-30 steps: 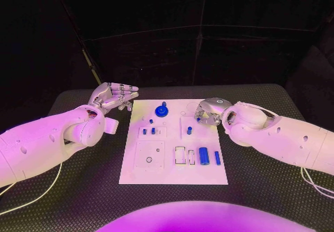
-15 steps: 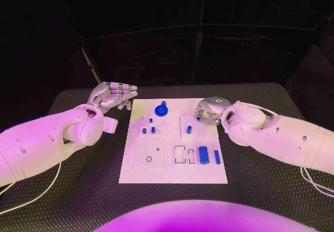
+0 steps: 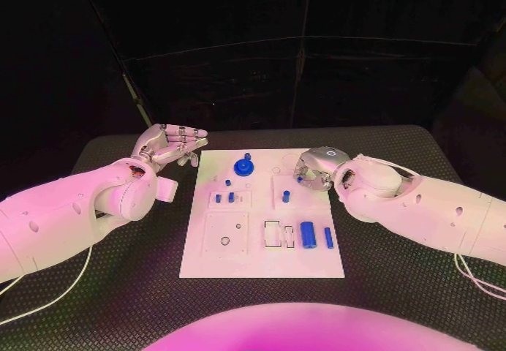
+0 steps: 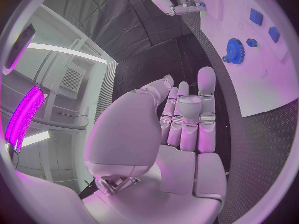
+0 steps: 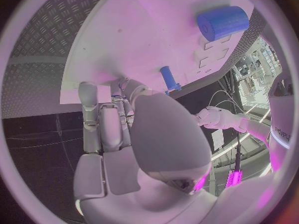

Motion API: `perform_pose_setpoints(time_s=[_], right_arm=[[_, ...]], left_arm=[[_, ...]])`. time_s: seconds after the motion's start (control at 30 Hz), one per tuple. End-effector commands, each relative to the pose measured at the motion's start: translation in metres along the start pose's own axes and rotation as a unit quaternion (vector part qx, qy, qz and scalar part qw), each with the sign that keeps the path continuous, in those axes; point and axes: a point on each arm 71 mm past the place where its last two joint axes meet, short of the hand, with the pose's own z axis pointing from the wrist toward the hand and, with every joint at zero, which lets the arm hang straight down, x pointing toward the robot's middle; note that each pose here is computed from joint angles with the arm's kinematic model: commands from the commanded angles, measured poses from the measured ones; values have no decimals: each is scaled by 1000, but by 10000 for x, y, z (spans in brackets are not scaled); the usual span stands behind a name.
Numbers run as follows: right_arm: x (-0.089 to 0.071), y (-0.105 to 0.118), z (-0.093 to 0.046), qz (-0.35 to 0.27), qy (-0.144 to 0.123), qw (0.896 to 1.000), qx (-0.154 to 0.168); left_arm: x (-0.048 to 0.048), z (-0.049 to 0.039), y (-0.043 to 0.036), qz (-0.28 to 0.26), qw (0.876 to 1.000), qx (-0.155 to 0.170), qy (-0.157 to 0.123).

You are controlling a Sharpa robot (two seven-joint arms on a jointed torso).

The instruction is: Assemble the parts on the task board

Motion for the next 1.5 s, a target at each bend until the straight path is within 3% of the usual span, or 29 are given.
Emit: perform_pose_setpoints(time_s=[0.03, 0.97, 1.17, 1.5], right_arm=[[106, 23, -21, 17, 23, 1000, 1], [-71, 49, -205, 37, -20, 999, -9], [-232, 132, -254, 44, -42, 998, -21], [-364, 401, -319, 60, -61, 995, -59]], left_arm=[[3, 5, -19, -3, 1000, 6, 2], [-39, 15, 3, -1, 1000, 2, -3], [-46, 15, 6, -1, 1000, 1, -4], [-45, 15, 5, -1, 1000, 2, -4]])
